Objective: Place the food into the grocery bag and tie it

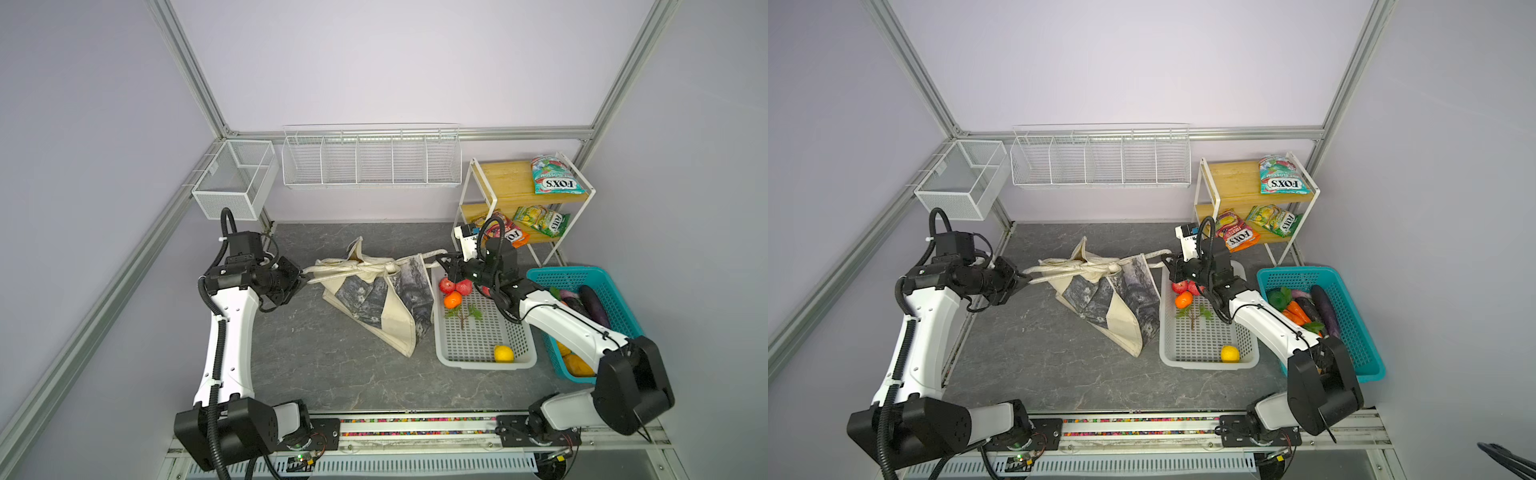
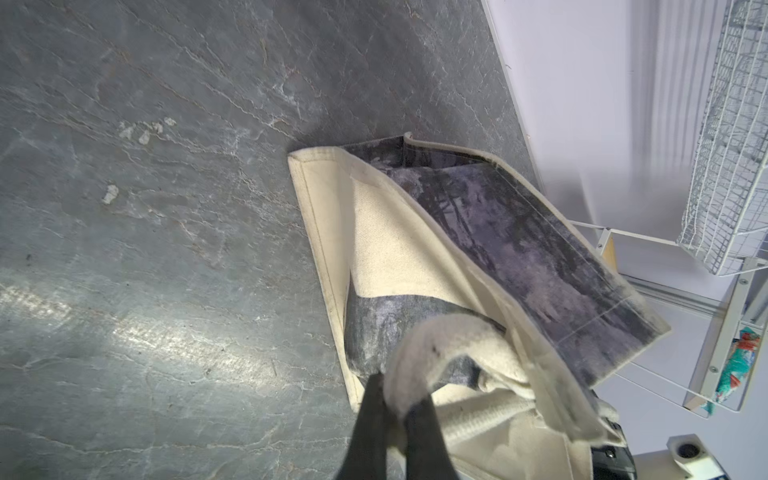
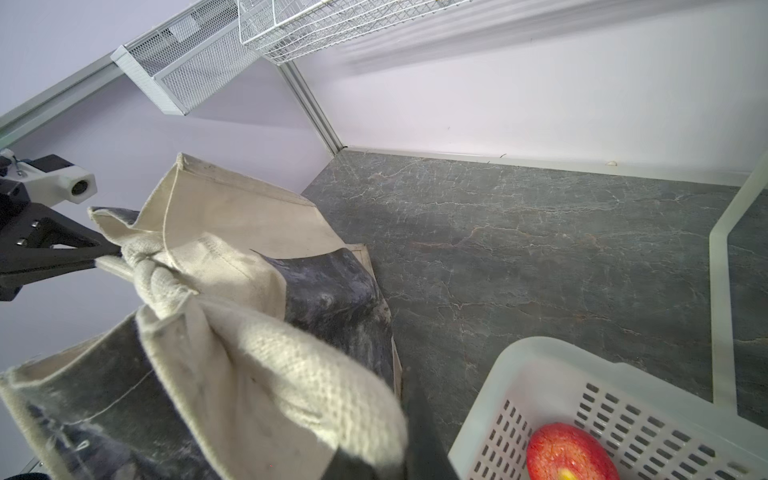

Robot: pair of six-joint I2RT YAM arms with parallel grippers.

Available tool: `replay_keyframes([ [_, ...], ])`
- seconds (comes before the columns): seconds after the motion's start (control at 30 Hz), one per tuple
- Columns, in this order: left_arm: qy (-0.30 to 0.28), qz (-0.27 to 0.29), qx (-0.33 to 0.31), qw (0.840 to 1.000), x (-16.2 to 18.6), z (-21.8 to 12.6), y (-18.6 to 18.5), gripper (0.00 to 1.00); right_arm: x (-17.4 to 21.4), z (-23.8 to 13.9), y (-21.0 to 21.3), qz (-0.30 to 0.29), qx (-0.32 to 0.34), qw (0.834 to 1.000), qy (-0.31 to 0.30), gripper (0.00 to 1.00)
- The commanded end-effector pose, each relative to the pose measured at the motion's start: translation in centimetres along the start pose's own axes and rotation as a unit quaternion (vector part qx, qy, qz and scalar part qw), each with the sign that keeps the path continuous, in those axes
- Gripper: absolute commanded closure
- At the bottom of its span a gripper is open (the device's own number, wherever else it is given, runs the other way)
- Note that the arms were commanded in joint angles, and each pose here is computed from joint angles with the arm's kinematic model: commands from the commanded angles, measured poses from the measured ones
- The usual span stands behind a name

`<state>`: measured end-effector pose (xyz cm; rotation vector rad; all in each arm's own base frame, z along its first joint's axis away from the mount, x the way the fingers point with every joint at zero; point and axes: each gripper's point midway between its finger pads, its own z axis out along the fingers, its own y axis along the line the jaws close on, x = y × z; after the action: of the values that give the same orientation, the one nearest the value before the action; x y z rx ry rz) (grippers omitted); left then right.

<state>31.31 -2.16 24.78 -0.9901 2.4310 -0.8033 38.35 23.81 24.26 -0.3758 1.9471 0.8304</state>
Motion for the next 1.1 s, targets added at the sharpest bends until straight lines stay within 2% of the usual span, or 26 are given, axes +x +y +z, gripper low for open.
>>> replay_keyframes([
  [0.0,-0.247,-0.082,-0.266,0.928,-9.2,-6.7,12.9,1.00,-3.7,-11.2,-19.3,0.050,0.404,0.907,-0.105,0.93],
  [0.13,-0.249,-0.098,-0.269,0.925,-9.6,-7.0,13.9,1.00,-3.5,-11.9,-20.1,0.054,0.415,0.902,-0.105,0.93],
  [0.27,-0.243,-0.098,-0.254,0.931,-9.8,-6.6,13.6,1.00,-3.5,-11.5,-19.9,0.055,0.402,0.908,-0.102,0.93],
  [0.43,-0.168,-0.090,-0.140,0.972,-8.1,-2.6,9.6,1.00,-4.1,-9.3,-17.6,0.054,0.338,0.933,-0.107,0.93],
  [0.6,-0.108,-0.037,-0.082,0.990,-3.4,0.3,3.5,1.00,-5.2,-6.3,-13.3,0.041,0.247,0.962,-0.111,0.93],
  [0.7,-0.085,-0.020,-0.053,0.995,-0.8,0.8,0.8,1.00,-5.8,-4.5,-10.2,0.028,0.189,0.976,-0.109,0.91],
  [0.83,-0.068,-0.004,-0.033,0.997,1.2,0.7,-1.4,1.00,-6.6,-2.9,-7.6,0.014,0.137,0.985,-0.107,0.89],
  [1.07,-0.047,-0.004,-0.028,0.998,3.0,1.3,-1.7,1.00,-7.0,-1.6,-5.2,-0.008,0.091,0.991,-0.099,0.83],
])
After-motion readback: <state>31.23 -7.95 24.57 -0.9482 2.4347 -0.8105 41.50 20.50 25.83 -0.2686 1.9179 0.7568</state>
